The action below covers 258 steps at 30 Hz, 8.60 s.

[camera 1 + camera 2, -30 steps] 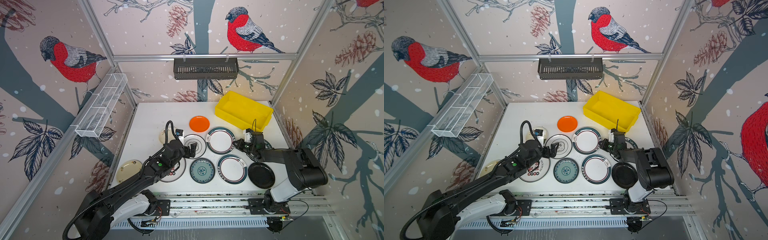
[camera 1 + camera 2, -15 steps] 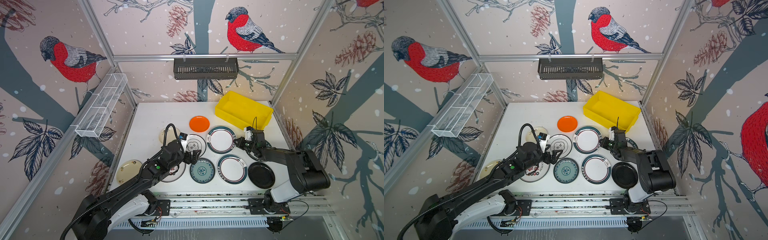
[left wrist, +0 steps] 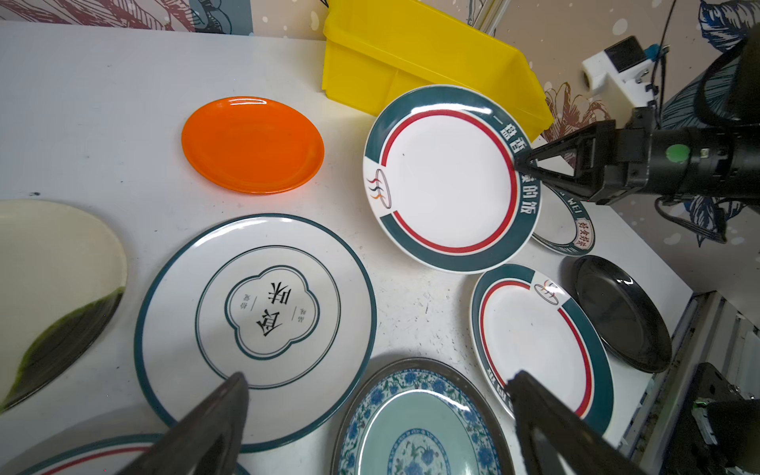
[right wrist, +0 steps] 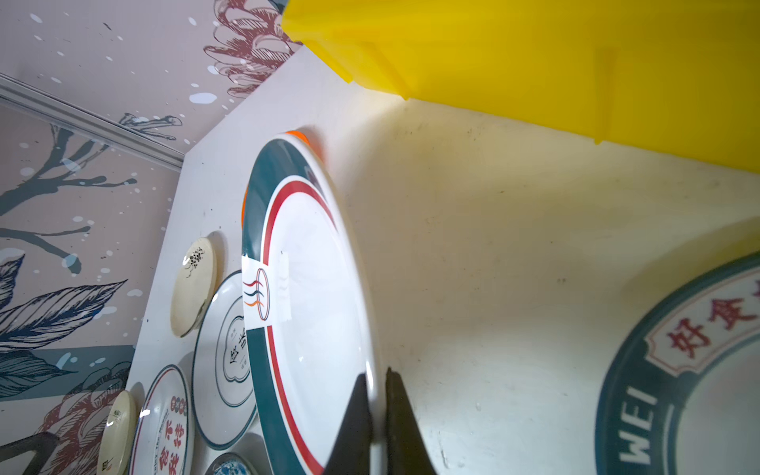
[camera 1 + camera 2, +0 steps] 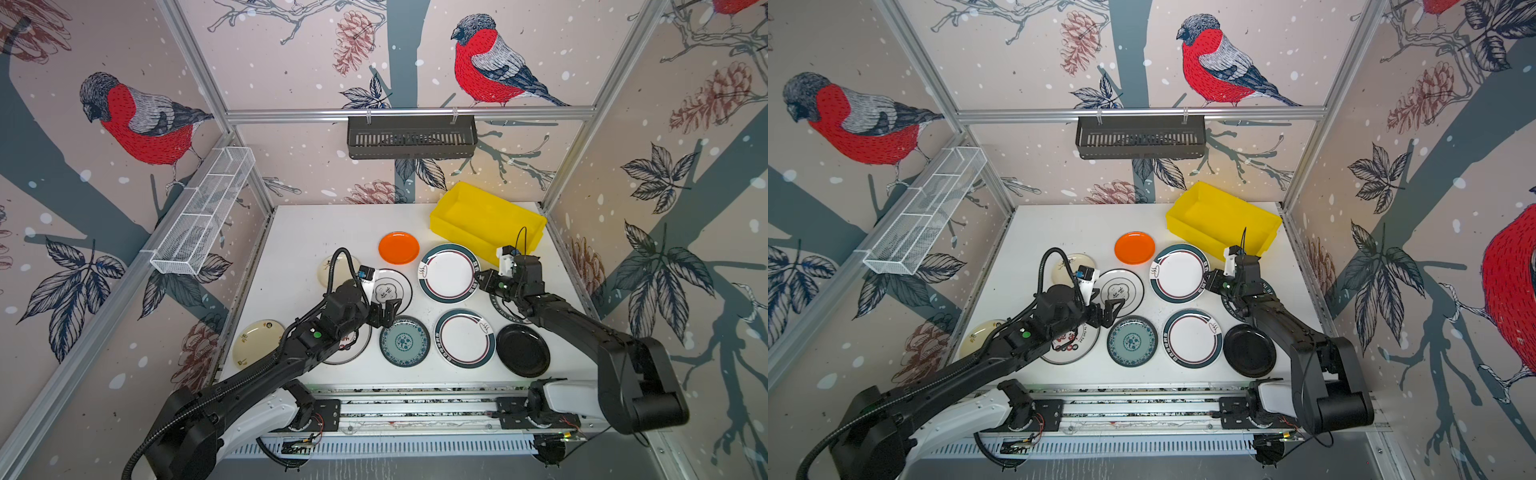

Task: Place the plates into the plastic bin on the countertop
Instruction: Pick up the plate from the center of the table, then place the plate in the plastic bin, then pick up the plate from the middle-right of the table.

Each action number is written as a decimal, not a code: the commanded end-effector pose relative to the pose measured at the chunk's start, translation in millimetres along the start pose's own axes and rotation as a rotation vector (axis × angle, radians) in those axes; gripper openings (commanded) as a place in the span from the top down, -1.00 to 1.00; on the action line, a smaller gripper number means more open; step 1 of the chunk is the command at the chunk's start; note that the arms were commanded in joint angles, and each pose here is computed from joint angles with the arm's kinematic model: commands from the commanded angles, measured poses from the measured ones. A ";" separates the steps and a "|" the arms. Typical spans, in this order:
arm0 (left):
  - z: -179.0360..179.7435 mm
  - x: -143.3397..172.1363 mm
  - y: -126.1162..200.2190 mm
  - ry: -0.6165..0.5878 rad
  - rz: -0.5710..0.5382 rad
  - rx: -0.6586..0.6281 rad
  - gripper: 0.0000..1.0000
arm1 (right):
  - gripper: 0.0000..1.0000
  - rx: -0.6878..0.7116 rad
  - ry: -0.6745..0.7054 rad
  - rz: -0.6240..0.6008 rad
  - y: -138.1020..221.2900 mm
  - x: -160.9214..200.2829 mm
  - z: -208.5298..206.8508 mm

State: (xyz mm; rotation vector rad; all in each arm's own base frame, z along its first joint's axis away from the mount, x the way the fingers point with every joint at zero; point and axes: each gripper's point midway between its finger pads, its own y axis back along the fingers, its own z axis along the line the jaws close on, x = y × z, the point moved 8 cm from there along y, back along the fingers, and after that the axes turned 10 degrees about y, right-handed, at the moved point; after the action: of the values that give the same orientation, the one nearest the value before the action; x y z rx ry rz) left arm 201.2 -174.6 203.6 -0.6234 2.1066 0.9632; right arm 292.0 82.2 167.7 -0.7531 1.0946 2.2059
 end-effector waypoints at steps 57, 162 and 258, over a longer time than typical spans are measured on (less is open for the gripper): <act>22.7 13.6 24.0 0.012 -0.114 -0.104 -0.96 | 0.62 0.434 -0.145 -0.106 -138.0 -186.9 -113.4; -139.1 41.3 -240.6 0.177 0.340 0.414 -0.73 | -0.56 -0.004 -0.126 -0.405 126.9 48.7 31.9; -151.0 90.4 -329.5 0.205 0.417 0.190 0.69 | -0.79 0.205 -0.164 -0.278 132.0 68.4 8.2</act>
State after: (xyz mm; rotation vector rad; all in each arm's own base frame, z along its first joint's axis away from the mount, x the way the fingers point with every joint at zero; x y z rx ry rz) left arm 304.3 -511.5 70.1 -0.1865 2.5602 0.8070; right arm 152.4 38.3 193.0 -0.5921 1.0436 1.8623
